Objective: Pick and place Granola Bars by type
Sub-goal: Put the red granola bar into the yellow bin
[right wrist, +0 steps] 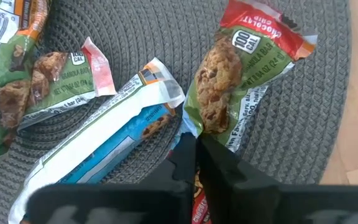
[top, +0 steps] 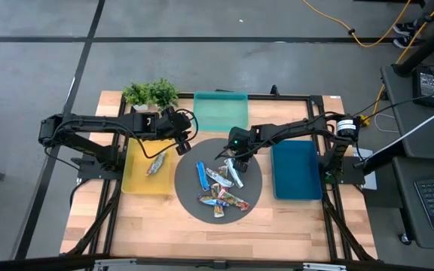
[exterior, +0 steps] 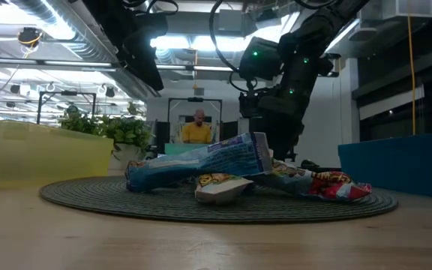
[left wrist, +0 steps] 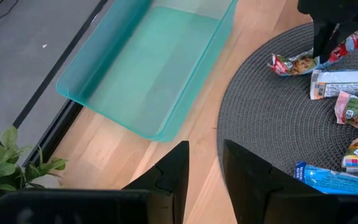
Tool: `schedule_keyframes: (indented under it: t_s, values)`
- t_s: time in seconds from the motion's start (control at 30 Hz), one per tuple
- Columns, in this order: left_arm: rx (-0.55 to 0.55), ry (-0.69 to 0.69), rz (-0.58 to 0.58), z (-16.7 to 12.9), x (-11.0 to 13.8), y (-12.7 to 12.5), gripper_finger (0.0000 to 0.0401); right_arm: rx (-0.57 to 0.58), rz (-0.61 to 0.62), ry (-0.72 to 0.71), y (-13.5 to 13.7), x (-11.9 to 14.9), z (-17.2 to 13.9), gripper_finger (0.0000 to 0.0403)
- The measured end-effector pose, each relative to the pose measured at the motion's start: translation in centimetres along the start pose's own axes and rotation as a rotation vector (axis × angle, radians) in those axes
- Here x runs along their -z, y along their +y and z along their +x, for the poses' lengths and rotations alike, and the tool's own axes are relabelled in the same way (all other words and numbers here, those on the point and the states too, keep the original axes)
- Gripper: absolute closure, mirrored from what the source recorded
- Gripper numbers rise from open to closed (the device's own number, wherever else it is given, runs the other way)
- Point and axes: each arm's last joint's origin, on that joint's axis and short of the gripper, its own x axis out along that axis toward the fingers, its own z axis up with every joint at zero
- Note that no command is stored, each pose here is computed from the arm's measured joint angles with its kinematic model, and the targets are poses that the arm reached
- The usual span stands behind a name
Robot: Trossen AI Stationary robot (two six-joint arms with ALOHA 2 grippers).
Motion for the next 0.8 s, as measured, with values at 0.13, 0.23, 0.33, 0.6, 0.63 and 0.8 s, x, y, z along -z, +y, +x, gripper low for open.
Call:
schedule_keyframes:
  t_s: [0.13,0.23,0.33,0.6,0.63,0.8]
  values:
    - [0.000,0.000,0.000,0.0,0.0,0.0,0.0313,0.000,-0.002,0.003,0.1,0.1,-0.4,0.0382]
    - [0.000,0.000,0.001,0.0,0.0,0.0,0.0311,-0.003,-0.018,-0.014,0.3,-0.4,-1.4,0.0395]
    - [0.000,-0.003,-0.001,0.0,0.0,0.0,0.0312,0.001,-0.029,-0.031,0.5,-1.0,-2.5,0.0388]
    - [0.001,-0.003,-0.003,0.0,0.0,0.0,0.0313,0.085,-0.070,-0.129,0.9,-2.0,-6.7,0.0394]
    - [0.001,-0.004,-0.009,0.0,0.0,0.0,0.0312,0.094,-0.077,-0.147,0.9,-2.1,-7.2,0.0393]
    - [0.004,-0.023,-0.037,0.0,-0.2,0.0,0.0311,0.146,-0.109,-0.273,1.2,-2.5,-10.6,0.0397]
